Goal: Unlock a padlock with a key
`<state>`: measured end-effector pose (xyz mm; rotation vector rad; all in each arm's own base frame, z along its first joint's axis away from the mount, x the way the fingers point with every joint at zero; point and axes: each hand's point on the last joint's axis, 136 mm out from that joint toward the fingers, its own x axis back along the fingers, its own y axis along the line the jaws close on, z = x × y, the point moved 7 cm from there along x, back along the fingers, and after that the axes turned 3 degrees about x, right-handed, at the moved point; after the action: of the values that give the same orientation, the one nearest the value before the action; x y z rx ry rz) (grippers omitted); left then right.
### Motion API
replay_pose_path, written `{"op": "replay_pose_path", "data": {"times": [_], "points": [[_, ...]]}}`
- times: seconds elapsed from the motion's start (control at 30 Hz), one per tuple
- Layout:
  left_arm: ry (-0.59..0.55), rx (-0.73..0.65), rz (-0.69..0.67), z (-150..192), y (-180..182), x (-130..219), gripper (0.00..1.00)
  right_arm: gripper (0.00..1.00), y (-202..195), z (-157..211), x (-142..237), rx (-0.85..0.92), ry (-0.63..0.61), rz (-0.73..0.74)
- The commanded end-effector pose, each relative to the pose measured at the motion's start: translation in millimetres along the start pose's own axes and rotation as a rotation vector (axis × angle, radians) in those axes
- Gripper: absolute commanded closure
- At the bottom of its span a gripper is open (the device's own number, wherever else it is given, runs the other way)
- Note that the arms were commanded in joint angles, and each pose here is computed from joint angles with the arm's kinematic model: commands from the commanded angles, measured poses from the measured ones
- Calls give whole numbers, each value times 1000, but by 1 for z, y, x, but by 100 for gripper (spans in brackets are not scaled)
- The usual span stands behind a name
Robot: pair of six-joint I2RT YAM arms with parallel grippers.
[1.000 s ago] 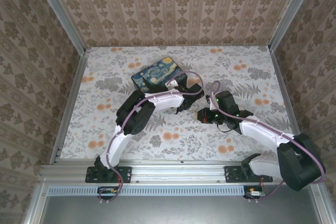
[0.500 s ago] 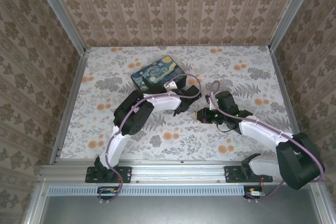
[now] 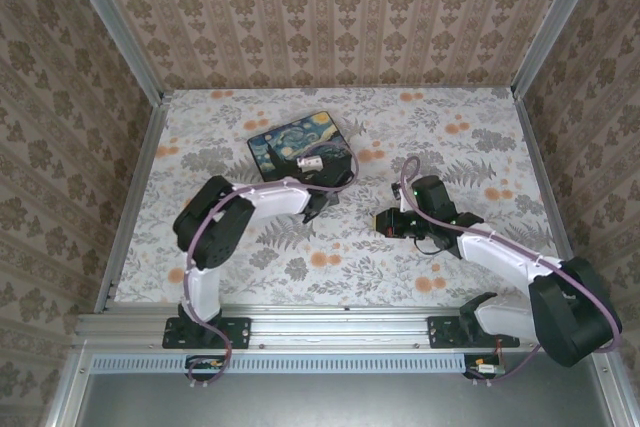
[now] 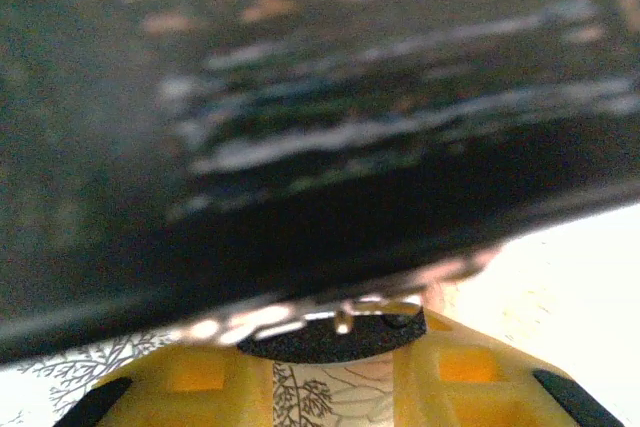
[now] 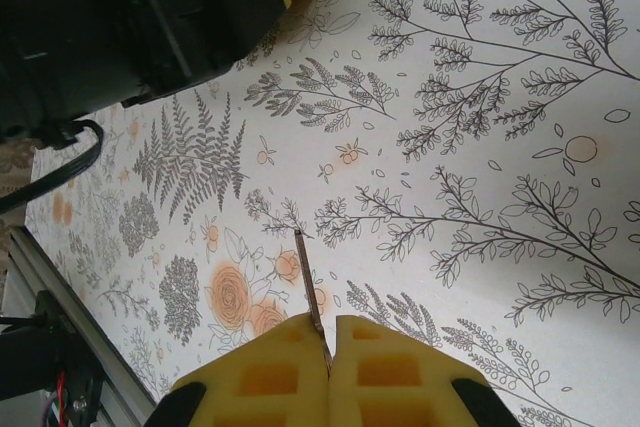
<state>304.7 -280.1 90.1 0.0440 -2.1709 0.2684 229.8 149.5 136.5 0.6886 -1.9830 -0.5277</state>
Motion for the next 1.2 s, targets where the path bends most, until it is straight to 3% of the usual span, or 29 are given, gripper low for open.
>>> {"op": "replay_pose_path", "data": {"times": [0.0,0.1,0.7,0.9,1.17], "points": [[21,-41,299,-18,-24,24,81,100,0,5,3,-1,12,-10],[83,-32,387,-21,-22,33,89,100,1,6,3,-6,10,-15],[322,107,500,-34,-11,46,87,100,12,5,-1,6,23,-18],[292,96,429,-25,-3,40,78,100,9,3,-2,5,12,10],[59,34,417,-11,-4,15,43,100,12,-2,1,28,21,26]]}}
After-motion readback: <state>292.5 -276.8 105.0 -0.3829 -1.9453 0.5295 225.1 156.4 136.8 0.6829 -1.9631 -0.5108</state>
